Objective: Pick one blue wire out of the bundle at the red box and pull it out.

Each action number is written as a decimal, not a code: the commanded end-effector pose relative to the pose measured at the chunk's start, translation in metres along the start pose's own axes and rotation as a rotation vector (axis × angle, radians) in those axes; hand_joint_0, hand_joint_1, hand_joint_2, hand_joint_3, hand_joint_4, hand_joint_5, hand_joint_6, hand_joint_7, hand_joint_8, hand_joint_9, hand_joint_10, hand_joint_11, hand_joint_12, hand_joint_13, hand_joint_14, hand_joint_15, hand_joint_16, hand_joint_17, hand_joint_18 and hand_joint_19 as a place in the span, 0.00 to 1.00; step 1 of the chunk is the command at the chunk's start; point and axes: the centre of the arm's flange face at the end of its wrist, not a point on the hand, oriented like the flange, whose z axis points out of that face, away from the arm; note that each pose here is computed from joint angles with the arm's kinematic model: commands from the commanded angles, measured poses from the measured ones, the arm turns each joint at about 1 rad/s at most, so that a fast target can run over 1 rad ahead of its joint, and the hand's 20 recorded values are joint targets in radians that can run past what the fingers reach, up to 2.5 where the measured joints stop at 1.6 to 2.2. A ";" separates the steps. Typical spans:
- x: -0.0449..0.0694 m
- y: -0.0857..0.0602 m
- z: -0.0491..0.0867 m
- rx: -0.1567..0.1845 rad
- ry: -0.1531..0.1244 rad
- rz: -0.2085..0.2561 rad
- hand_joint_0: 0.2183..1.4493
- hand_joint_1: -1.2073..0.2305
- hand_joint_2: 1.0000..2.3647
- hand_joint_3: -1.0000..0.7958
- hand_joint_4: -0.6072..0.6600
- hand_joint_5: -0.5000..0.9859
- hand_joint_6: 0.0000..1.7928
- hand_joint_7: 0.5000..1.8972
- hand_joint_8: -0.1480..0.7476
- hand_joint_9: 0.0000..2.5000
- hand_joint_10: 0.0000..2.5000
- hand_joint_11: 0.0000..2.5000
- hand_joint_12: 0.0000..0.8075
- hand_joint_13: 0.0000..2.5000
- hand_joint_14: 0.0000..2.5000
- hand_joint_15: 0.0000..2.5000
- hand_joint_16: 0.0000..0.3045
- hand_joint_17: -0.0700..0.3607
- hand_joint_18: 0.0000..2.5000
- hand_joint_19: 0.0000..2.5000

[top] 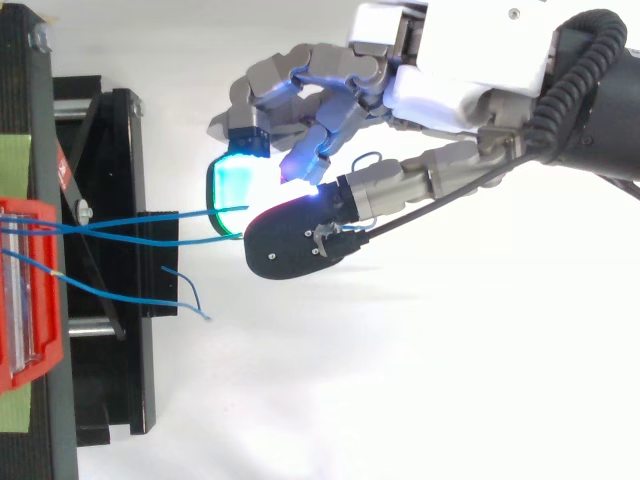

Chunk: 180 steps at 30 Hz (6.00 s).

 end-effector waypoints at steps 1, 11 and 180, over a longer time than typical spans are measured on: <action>0.000 0.000 0.000 0.000 0.001 0.000 0.28 0.27 0.01 0.50 0.57 0.28 0.48 0.59 0.52 0.43 0.01 0.39 0.52 0.14 0.00 0.05 0.21 0.50 0.12 0.11; 0.000 0.008 -0.002 -0.009 -0.002 -0.002 0.28 0.27 0.01 0.50 0.57 0.28 0.47 0.60 0.51 0.42 0.01 0.37 0.52 0.14 0.00 0.04 0.21 0.50 0.12 0.10; 0.013 0.037 -0.044 -0.035 -0.042 -0.084 0.30 0.24 0.01 0.51 0.50 0.29 0.47 0.51 0.50 0.36 0.01 0.19 0.51 0.17 0.00 0.05 0.23 0.53 0.10 0.06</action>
